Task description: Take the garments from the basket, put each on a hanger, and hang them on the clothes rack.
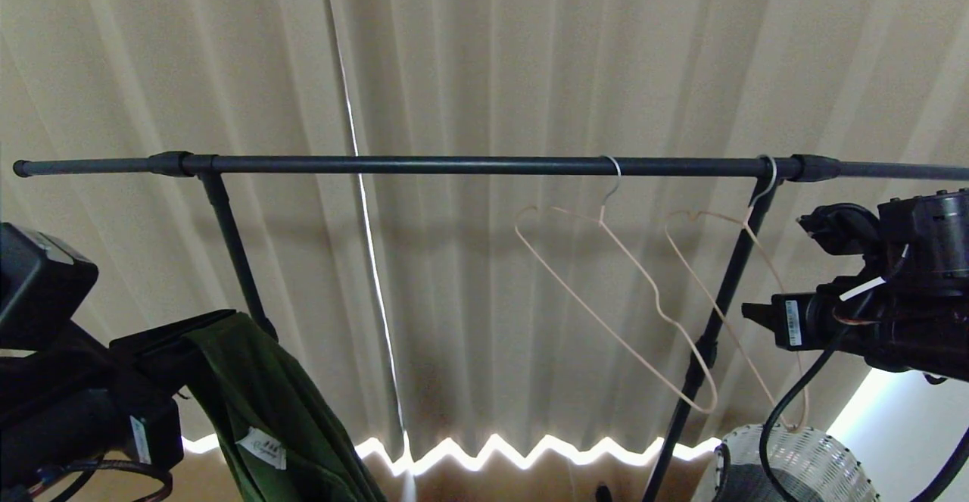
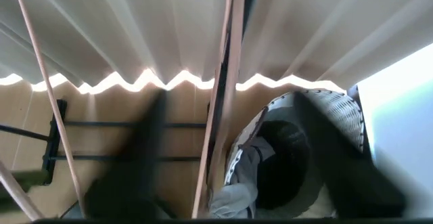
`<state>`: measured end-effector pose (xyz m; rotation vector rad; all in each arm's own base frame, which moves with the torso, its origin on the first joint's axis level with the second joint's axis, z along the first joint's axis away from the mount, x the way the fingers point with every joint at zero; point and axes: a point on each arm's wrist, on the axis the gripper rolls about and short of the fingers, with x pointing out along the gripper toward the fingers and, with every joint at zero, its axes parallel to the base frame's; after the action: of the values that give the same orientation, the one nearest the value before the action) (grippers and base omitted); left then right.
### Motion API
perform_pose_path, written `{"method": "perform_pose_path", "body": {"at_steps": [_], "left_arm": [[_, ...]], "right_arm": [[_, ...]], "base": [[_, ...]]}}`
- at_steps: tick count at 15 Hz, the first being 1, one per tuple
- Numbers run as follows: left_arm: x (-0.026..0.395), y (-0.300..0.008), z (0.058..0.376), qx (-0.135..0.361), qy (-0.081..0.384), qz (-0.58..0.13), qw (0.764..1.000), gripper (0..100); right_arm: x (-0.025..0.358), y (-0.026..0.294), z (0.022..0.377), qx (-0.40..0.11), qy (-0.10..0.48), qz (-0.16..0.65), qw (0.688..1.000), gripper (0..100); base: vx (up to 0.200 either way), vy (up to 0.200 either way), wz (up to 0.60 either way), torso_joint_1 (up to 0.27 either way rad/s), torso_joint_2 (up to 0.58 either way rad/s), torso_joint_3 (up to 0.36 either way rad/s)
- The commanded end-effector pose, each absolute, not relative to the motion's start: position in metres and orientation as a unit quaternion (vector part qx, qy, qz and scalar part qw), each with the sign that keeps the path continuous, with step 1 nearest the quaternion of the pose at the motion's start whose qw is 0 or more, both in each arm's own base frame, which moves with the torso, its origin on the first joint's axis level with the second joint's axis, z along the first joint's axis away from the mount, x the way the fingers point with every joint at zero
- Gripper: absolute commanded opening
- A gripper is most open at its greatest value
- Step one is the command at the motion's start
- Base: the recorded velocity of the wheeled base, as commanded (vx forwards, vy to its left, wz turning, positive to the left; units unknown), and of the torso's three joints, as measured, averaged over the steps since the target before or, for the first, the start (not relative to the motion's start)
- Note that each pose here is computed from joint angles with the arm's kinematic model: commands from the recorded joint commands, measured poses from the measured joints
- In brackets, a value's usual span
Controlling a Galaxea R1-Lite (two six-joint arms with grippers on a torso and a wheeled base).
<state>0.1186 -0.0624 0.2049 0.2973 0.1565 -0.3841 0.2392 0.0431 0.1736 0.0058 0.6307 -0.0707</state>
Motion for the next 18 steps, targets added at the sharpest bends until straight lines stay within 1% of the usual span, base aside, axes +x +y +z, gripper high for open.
{"method": "perform_pose_path", "body": {"at_steps": [1,9,13,15,18], "left_arm": [[0.119,-0.062,0.205,0.147,0.077,-0.189,0.968,0],[0.118,-0.062,0.206,0.149,0.074,-0.190,0.968,0],[0.117,-0.061,0.206,0.149,0.071,-0.190,0.968,0],[0.117,-0.062,0.210,0.143,0.054,-0.188,0.970,0],[0.118,-0.062,0.211,0.141,0.050,-0.188,0.971,0]], "right_arm": [[0.240,0.043,0.173,0.002,0.312,-0.035,0.949,0],[0.236,0.042,0.178,0.004,0.301,-0.036,0.953,0],[0.226,0.040,0.189,0.010,0.279,-0.035,0.960,0],[0.215,0.038,0.200,0.016,0.256,-0.032,0.966,0],[0.206,0.036,0.209,0.021,0.237,-0.031,0.971,0]], "base": [[0.000,0.000,0.00,0.000,0.00,0.000],[0.000,0.000,0.00,0.000,0.00,0.000],[0.000,0.000,0.00,0.000,0.00,0.000],[0.000,0.000,0.00,0.000,0.00,0.000],[0.000,0.000,0.00,0.000,0.00,0.000]]}}
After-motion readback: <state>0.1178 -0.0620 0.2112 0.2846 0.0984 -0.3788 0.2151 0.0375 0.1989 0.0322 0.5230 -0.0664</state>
